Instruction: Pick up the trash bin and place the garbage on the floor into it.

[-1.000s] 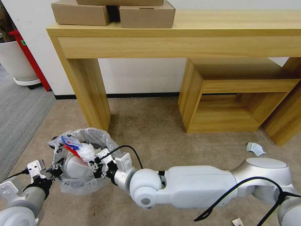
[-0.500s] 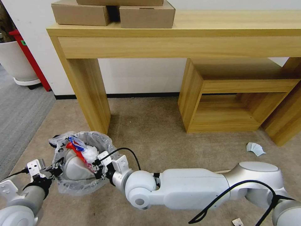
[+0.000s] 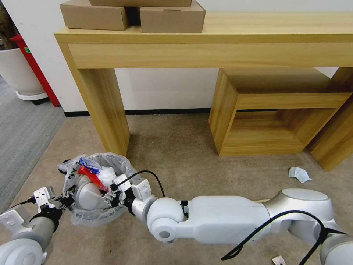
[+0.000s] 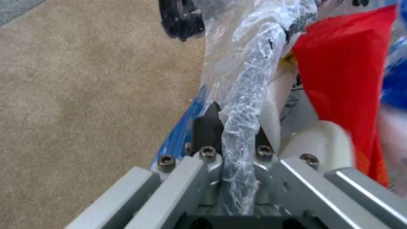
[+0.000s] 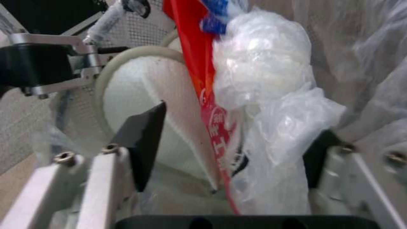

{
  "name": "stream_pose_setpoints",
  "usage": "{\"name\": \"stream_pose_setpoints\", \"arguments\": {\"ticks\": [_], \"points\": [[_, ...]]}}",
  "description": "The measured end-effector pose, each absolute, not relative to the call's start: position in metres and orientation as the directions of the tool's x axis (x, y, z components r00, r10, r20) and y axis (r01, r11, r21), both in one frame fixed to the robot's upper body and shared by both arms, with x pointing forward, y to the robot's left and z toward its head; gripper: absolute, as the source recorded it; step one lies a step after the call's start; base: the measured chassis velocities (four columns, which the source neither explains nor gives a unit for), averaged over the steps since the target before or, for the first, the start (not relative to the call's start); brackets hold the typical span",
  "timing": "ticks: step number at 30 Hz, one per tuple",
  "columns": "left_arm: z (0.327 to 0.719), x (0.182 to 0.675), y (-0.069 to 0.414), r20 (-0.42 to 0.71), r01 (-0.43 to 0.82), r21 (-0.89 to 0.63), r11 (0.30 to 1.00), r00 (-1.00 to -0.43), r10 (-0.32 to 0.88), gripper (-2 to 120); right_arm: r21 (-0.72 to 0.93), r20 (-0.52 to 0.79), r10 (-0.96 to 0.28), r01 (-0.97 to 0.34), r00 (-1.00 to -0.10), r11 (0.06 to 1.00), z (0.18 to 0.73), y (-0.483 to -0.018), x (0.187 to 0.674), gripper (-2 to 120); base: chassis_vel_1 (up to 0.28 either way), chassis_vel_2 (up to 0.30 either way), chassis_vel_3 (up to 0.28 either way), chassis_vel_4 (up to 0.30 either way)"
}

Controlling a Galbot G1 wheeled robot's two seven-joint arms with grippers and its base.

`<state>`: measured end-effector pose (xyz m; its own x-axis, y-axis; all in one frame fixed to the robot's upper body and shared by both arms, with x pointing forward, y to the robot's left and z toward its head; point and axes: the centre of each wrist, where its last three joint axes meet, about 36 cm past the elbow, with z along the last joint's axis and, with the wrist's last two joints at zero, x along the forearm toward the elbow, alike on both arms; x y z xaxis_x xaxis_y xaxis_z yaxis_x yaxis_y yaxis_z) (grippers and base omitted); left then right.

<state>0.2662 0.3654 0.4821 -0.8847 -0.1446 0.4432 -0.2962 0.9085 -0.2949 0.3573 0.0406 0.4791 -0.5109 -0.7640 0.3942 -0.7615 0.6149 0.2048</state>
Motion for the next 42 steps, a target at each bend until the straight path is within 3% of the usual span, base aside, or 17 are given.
{"name": "stream_pose_setpoints", "arguments": {"ticks": [9, 25, 42], "points": [[0.481, 0.266, 0.363, 0.445, -0.299, -0.300, 0.906, -0.884, -0.144, 1, 0.181, 0.416, -0.749, -0.760, -0.517, 0.625, 0.496, 0.028, 0.349, 99, 0.000, 0.000, 0.000, 0.000], [0.479, 0.262, 0.361, 0.448, -0.313, -0.301, 0.901, -0.880, -0.156, 1, 0.236, 0.275, -0.842, -0.816, -0.465, 0.527, 0.496, 0.018, 0.348, 100, 0.000, 0.000, 0.000, 0.000], [0.473, 0.258, 0.366, 0.467, -0.335, -0.276, 0.901, -0.866, -0.179, 1, 0.252, 0.197, -0.864, -0.828, -0.463, 0.501, 0.495, -0.011, 0.348, 100, 0.000, 0.000, 0.000, 0.000]]}}
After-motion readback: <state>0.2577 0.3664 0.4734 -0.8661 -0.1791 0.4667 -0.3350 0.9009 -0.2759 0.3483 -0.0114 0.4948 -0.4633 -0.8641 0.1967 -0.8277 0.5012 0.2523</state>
